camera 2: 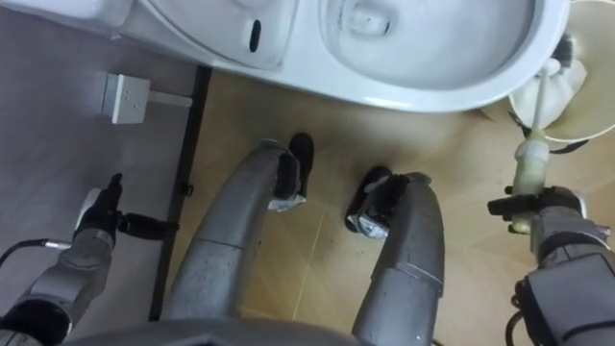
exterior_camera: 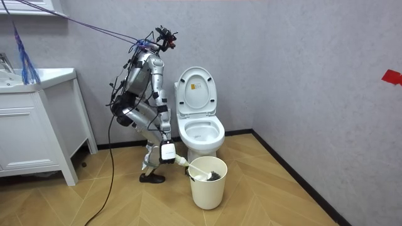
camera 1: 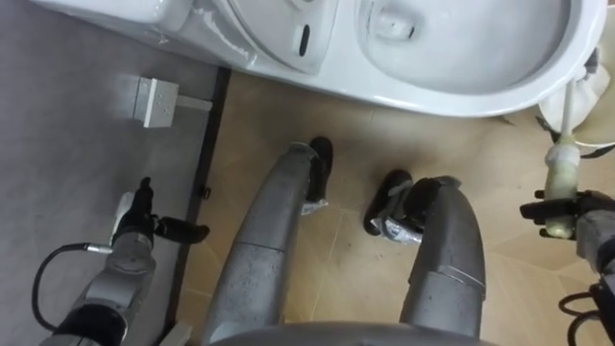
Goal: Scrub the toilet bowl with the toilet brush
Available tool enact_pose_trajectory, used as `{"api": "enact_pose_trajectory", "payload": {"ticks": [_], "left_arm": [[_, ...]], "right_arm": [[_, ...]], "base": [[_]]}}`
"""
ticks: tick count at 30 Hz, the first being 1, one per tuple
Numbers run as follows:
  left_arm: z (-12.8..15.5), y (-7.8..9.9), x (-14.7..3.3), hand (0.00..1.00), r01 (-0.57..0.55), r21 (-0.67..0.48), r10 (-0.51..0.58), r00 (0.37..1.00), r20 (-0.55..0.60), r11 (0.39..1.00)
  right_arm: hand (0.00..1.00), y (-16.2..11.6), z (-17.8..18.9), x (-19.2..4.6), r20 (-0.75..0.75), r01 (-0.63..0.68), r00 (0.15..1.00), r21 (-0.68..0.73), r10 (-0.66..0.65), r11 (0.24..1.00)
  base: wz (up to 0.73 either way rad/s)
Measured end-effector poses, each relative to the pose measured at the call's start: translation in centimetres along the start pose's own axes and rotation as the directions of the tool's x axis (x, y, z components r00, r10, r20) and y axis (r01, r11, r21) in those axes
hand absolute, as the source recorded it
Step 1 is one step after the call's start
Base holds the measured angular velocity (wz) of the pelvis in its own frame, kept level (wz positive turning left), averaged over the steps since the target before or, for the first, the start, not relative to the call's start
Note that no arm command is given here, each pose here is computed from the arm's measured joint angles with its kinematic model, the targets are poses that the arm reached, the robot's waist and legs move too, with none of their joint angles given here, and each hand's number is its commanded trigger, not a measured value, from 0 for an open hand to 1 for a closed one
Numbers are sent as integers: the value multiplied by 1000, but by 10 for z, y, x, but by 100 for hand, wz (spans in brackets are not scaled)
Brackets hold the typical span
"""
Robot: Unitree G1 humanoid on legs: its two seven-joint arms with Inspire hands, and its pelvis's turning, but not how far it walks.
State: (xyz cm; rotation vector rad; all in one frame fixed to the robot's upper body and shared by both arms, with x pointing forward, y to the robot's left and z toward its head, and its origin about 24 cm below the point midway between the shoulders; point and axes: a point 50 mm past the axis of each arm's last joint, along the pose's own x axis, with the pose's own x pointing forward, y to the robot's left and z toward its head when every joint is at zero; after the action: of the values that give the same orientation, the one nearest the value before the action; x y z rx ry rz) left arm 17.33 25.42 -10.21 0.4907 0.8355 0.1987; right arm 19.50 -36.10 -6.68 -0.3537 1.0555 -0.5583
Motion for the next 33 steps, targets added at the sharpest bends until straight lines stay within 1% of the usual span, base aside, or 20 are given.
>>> {"api": "enact_pose_trajectory", "payload": {"ticks": [7,10,12,16,20,25,27,29,30,31,33], "left_arm": [[2,-1,-1,0,13,1,-13,1000,13,1000],[-5,-2,-3,0,23,0,-23,1000,-4,1000],[-12,-1,-4,0,23,-1,-23,999,-26,1000],[-25,-1,-7,0,32,-24,-33,997,-72,999],[-35,2,-9,0,33,-48,-38,994,-102,998],[-50,13,-10,0,-10,-93,-3,990,-142,996],[-70,13,-20,0,-20,-98,0,981,-194,995],[-82,13,-26,0,-27,-96,4,974,-225,995],[-87,14,-29,0,-42,-115,13,971,-239,992],[-90,14,-31,0,-47,-123,16,970,-244,991],[-100,17,-40,0,-70,-145,31,968,-250,987]], "right_arm": [[100,-10,-6,1,-30,29,999,-14,-29,999],[100,-11,-16,1,-62,25,998,-20,-26,999],[100,-13,-31,1,-97,22,995,-37,-26,999],[100,-12,-41,1,-120,-1,993,-36,-4,999],[100,-9,-55,0,-151,-31,988,6,32,999],[100,-1,-82,-3,-213,-43,975,105,65,993],[100,8,-93,-5,-222,-58,970,176,98,983],[100,14,-104,-8,-230,-69,966,222,121,973],[100,17,-114,-10,-242,-70,962,243,130,968],[100,19,-115,-11,-239,-74,962,251,136,965],[100,25,-128,-15,-256,-83,953,290,161,953]], "base": [[0],[-6],[-6],[-13],[-9],[-3],[-12],[-2],[6],[10],[7]]}}
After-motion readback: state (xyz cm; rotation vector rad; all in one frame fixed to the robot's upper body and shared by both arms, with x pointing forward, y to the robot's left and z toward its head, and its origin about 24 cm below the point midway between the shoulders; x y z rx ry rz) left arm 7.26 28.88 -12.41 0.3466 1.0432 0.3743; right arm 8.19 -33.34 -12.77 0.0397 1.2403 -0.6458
